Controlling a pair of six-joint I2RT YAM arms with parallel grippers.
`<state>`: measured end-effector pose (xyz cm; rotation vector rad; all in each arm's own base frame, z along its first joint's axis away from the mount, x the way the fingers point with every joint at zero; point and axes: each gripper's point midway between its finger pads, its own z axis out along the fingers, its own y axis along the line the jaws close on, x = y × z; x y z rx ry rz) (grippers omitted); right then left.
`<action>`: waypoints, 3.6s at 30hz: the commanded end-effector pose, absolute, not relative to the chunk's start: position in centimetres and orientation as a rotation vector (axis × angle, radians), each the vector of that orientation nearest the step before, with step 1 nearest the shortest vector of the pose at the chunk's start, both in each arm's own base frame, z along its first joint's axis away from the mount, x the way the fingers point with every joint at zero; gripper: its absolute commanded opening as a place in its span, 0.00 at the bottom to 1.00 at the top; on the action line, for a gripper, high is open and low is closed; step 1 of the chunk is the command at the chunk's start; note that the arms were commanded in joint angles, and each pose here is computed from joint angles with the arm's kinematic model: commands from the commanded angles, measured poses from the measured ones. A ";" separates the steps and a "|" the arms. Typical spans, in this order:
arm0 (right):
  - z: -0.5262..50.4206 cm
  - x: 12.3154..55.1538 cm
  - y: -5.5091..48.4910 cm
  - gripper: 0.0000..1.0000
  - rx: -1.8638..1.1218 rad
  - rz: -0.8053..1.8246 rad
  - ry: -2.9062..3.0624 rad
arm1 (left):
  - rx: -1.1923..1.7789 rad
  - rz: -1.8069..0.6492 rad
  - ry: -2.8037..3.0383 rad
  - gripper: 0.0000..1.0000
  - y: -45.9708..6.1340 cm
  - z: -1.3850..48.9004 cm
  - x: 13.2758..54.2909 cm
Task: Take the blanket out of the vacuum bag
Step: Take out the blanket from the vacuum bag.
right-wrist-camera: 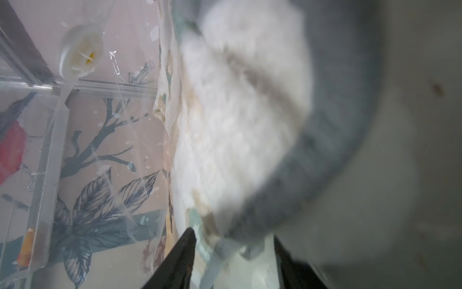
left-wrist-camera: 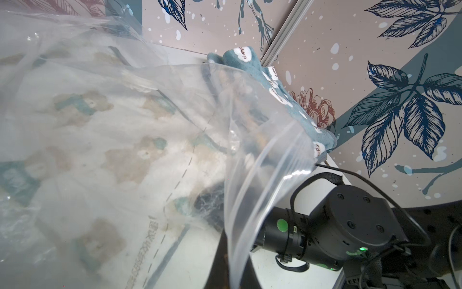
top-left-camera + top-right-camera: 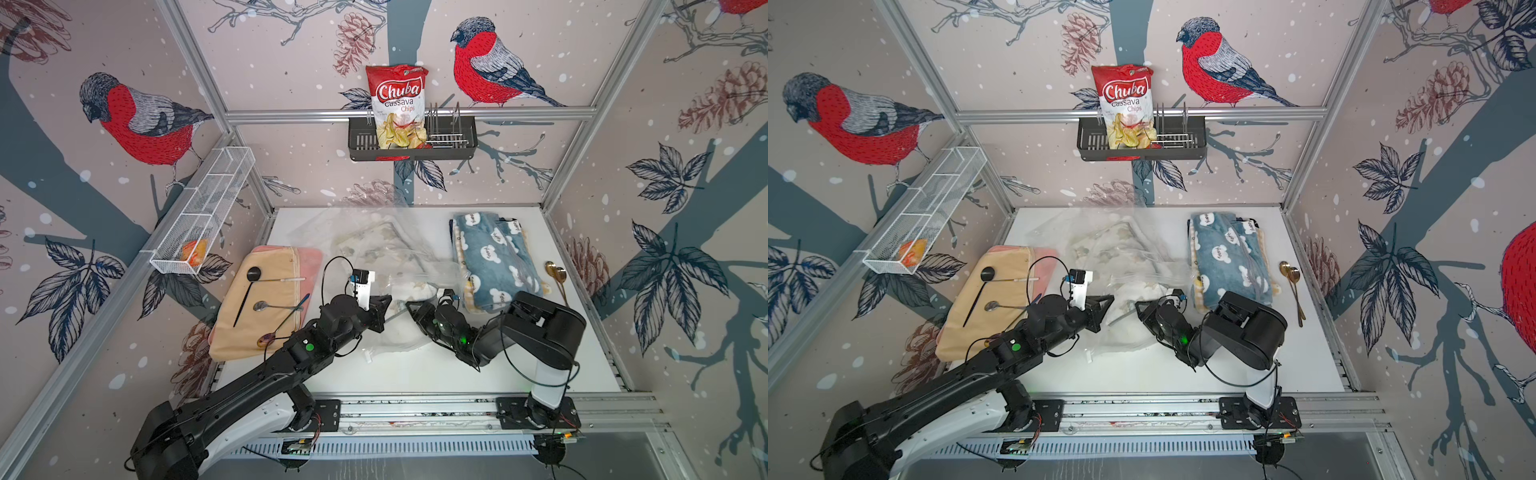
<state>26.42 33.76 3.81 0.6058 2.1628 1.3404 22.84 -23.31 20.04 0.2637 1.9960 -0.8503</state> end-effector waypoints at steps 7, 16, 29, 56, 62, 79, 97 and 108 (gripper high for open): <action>4.9 27.9 35.7 0.41 0.618 1.478 2.103 | 0.242 -0.854 1.969 0.00 -23.5 20.5 23.4; 7.7 28.3 36.7 0.14 0.544 1.528 2.066 | 0.255 -0.862 1.988 0.00 -23.9 20.0 23.4; 11.4 28.7 37.8 0.19 0.493 1.608 2.006 | 0.272 -0.886 1.999 0.00 -24.4 19.7 23.2; 10.0 24.2 39.0 0.43 0.468 1.703 2.105 | 0.277 -0.887 2.007 0.02 -24.4 19.5 23.1; 10.8 24.6 39.8 0.41 0.432 1.695 2.121 | 0.273 -0.887 2.007 0.02 -24.4 19.4 23.1; 8.4 25.9 38.6 0.45 0.505 1.657 2.148 | 0.276 -0.888 2.011 0.02 -24.5 19.2 23.2; 7.3 28.4 38.0 0.43 0.533 1.600 2.154 | 0.281 -0.890 2.013 0.02 -24.6 19.2 23.2; 12.4 28.6 39.0 0.42 0.387 1.610 2.124 | 0.263 -0.880 1.993 0.02 -24.2 19.8 23.3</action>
